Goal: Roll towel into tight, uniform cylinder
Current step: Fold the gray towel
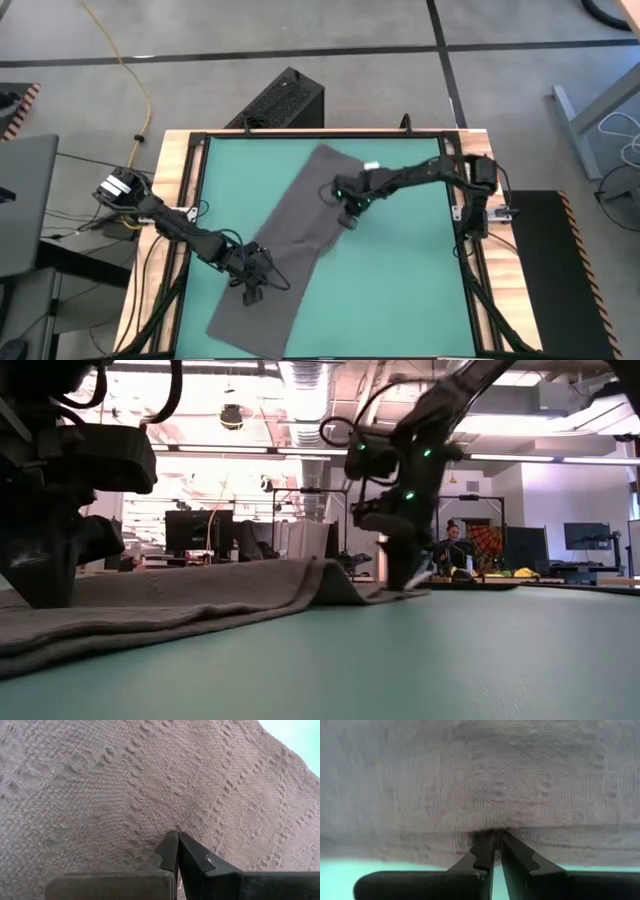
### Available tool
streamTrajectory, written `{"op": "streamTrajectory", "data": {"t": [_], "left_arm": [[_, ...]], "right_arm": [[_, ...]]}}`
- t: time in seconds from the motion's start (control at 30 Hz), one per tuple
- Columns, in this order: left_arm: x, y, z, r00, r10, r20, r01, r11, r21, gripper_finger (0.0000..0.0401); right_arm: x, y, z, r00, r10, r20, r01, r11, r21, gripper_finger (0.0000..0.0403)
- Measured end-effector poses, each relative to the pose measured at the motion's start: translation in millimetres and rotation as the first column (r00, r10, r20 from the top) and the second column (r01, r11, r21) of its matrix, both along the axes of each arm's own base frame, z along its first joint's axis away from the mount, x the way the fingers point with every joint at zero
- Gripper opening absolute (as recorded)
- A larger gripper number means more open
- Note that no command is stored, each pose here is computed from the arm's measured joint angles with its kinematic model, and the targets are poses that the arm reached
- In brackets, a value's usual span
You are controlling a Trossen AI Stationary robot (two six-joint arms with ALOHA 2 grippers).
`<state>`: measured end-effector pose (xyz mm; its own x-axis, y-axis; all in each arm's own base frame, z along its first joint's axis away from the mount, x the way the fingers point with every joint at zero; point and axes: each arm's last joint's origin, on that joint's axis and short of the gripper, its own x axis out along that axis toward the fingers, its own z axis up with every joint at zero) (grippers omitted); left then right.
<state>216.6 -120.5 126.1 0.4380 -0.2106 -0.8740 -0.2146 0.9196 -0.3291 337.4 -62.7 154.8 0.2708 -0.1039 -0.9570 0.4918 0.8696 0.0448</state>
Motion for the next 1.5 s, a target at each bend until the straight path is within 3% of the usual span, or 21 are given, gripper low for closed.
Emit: {"op": "streamTrajectory", "data": {"t": [0.1, 0.23, 0.4, 0.57, 0.77, 1.0, 1.13, 1.33, 1.5], "left_arm": [[-0.1, 0.0, -0.1, 1.0, -0.003, -0.001, 0.003, 1.0, 0.0, 0.0], [-0.9, -0.7, -0.3, 1.0, -0.02, -0.011, 0.02, 1.0, -0.008, 0.0], [-2.3, -3.0, -0.3, 0.998, -0.055, -0.009, 0.055, 0.998, -0.002, 0.0], [-1.4, -4.3, 0.4, 0.997, -0.071, 0.017, 0.071, 0.997, 0.008, 0.0], [0.6, -5.9, 1.8, 0.994, -0.096, 0.048, 0.096, 0.995, 0.003, 0.0], [0.4, -6.2, 1.5, 0.994, -0.102, 0.041, 0.102, 0.995, -0.009, 0.0], [0.5, -6.1, 1.5, 0.994, -0.1, 0.043, 0.101, 0.995, -0.006, 0.0], [0.6, -5.9, 1.5, 0.994, -0.099, 0.044, 0.099, 0.995, -0.003, 0.0], [0.7, -5.7, 1.6, 0.994, -0.098, 0.045, 0.098, 0.995, -0.003, 0.0]], "right_arm": [[-5.9, 13.1, 28.0, 0.998, 0.007, 0.064, -0.002, 0.997, -0.081, 0.0058], [-20.7, 6.0, 76.2, 0.976, -0.067, 0.209, 0.117, 0.964, -0.24, 0.0058], [-43.4, -24.3, 87.9, 0.937, -0.227, 0.265, 0.287, 0.933, -0.217, 0.0058], [-61.8, -57.3, 66.1, 0.918, -0.333, 0.215, 0.371, 0.913, -0.17, 0.007], [-65.5, -97.9, 37.8, 0.9, -0.385, 0.202, 0.406, 0.911, -0.069, 0.0128], [-67.8, -123.0, 9.9, 0.922, -0.361, 0.142, 0.373, 0.925, -0.069, 0.022], [-67.5, -129.6, 0.2, 0.938, -0.326, 0.122, 0.336, 0.938, -0.082, 0.0252], [-65.3, -128.6, -3.7, 0.949, -0.295, 0.111, 0.305, 0.948, -0.086, 0.024], [-62.3, -125.3, -3.0, 0.95, -0.288, 0.12, 0.299, 0.95, -0.088, 0.0175]]}}
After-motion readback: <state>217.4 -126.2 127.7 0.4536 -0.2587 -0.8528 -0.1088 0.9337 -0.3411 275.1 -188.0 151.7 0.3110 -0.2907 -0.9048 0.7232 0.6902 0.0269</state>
